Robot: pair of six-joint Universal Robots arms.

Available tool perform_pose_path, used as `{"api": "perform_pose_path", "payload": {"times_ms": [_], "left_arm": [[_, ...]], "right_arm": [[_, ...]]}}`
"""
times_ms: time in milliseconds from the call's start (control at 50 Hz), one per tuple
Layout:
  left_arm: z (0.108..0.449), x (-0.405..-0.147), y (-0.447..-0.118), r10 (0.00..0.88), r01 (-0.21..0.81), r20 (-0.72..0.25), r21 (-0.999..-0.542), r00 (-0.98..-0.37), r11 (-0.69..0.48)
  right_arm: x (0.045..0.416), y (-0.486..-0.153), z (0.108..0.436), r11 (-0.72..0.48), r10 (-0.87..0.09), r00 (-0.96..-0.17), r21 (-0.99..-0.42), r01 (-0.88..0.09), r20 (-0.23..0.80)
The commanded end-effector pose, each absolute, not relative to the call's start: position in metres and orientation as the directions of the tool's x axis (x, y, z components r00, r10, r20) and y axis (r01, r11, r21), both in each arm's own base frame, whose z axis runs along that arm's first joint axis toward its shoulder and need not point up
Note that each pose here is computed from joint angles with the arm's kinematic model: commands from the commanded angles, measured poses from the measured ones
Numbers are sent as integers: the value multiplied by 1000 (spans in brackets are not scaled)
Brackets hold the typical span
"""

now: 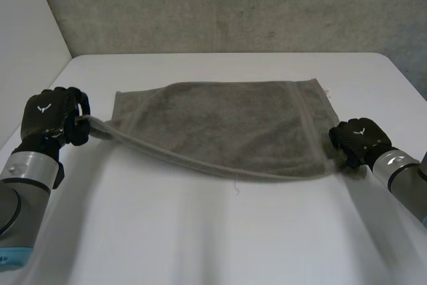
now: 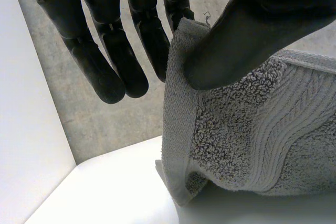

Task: Fold the towel.

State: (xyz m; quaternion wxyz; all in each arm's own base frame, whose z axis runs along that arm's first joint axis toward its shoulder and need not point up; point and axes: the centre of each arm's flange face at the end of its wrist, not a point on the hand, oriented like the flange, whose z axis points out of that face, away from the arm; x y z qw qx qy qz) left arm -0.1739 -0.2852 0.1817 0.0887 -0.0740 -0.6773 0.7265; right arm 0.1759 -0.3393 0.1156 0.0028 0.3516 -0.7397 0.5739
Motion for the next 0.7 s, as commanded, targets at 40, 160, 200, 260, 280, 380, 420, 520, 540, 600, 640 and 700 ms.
{"api": "perform_pose_path", "payload": {"times_ms": [40, 160, 200, 260, 280, 380, 420, 520, 540, 600, 640, 700], "left_arm": [[182, -174, -285, 229, -29, 13, -997, -973, -67], [182, -173, -285, 228, -29, 12, -997, -974, -68], [182, -174, -285, 229, -30, 14, -997, -973, -66], [183, -174, -284, 231, -32, 16, -997, -973, -64], [183, -174, -284, 231, -32, 16, -997, -973, -64], [194, -173, -277, 228, -31, 16, -998, -974, -60], [200, -171, -273, 225, -30, 17, -998, -974, -59], [215, -171, -259, 259, -33, 24, -999, -966, -29], [221, -172, -253, 281, -38, 30, -999, -959, -23], [233, -171, -243, 300, -55, 46, -998, -953, -22], [236, -169, -239, 302, -64, 56, -998, -952, -16], [238, -169, -229, 304, -79, 77, -997, -950, 8]], "right_arm": [[176, -339, 114, 98, -523, -751, -847, -523, 403], [175, -338, 114, 109, -519, -755, -845, -524, 401], [174, -337, 116, 109, -516, -756, -844, -524, 403], [174, -334, 125, 102, -512, -757, -846, -523, 406], [174, -334, 125, 102, -512, -757, -846, -523, 406], [172, -319, 151, 128, -536, -751, -841, -525, 387], [172, -313, 157, 141, -550, -746, -838, -526, 376], [172, -295, 184, 147, -588, -718, -823, -548, 372], [167, -293, 195, 137, -586, -716, -824, -550, 380], [152, -291, 222, 115, -546, -731, -828, -549, 409], [148, -287, 234, 101, -537, -734, -832, -545, 416], [145, -279, 249, 104, -550, -733, -838, -536, 401]]}}
